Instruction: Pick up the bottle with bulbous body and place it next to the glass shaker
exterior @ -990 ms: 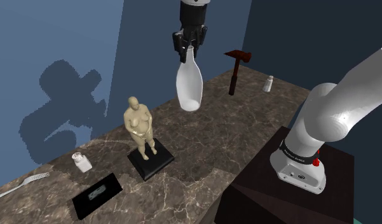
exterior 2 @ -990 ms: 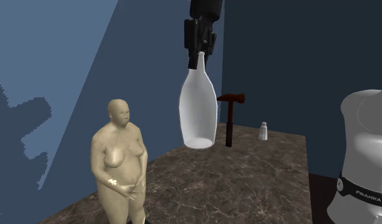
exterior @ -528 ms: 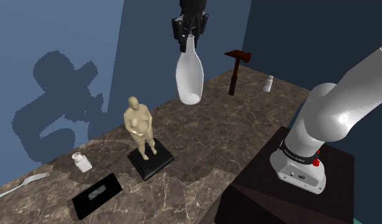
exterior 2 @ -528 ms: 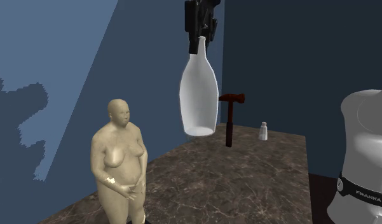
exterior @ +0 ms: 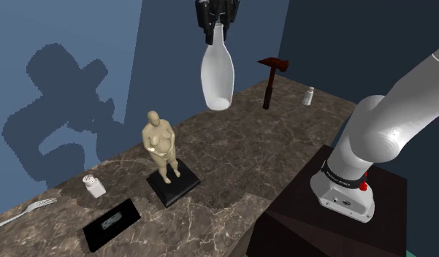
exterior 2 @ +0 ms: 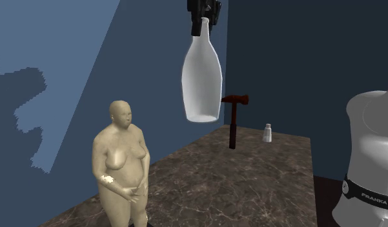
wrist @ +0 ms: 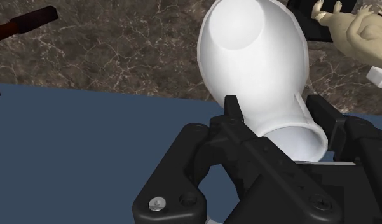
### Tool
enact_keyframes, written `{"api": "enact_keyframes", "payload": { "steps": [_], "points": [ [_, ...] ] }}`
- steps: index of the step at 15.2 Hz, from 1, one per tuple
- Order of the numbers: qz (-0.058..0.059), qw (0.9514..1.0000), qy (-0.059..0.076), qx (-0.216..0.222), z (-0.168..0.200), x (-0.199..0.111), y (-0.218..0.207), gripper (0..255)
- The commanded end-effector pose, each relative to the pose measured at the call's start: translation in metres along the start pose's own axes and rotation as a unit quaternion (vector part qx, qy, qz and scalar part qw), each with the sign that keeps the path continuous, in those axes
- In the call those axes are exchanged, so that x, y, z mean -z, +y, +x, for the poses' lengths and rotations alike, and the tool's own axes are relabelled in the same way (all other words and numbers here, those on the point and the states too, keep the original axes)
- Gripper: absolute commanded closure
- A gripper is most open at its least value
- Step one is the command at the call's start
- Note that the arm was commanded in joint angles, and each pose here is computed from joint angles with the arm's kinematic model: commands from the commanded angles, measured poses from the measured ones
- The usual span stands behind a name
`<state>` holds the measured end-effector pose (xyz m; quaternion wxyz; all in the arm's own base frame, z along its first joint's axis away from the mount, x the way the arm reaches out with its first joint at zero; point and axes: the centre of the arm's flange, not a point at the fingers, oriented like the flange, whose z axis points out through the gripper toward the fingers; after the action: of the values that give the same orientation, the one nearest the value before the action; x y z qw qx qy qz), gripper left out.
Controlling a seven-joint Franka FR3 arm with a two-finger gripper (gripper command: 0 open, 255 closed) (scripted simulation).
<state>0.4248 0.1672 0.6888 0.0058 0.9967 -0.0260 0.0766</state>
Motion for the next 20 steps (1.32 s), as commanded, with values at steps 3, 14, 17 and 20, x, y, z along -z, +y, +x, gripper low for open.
{"api": "enact_keyframes", "payload": {
  "steps": [3, 14, 17, 20],
  "points": [
    [0.000, 1.0000, 0.000, 0.000, 0.002, 0.022, 0.001, 255],
    [0.000, 1.0000, 0.000, 0.000, -0.008, 0.058, 0.052, 255],
    [0.000, 1.0000, 0.000, 0.000, -0.020, 0.059, 0.090, 255],
    [0.000, 1.0000, 0.000, 0.000, -0.032, 0.061, 0.128, 255]
  ]
}}
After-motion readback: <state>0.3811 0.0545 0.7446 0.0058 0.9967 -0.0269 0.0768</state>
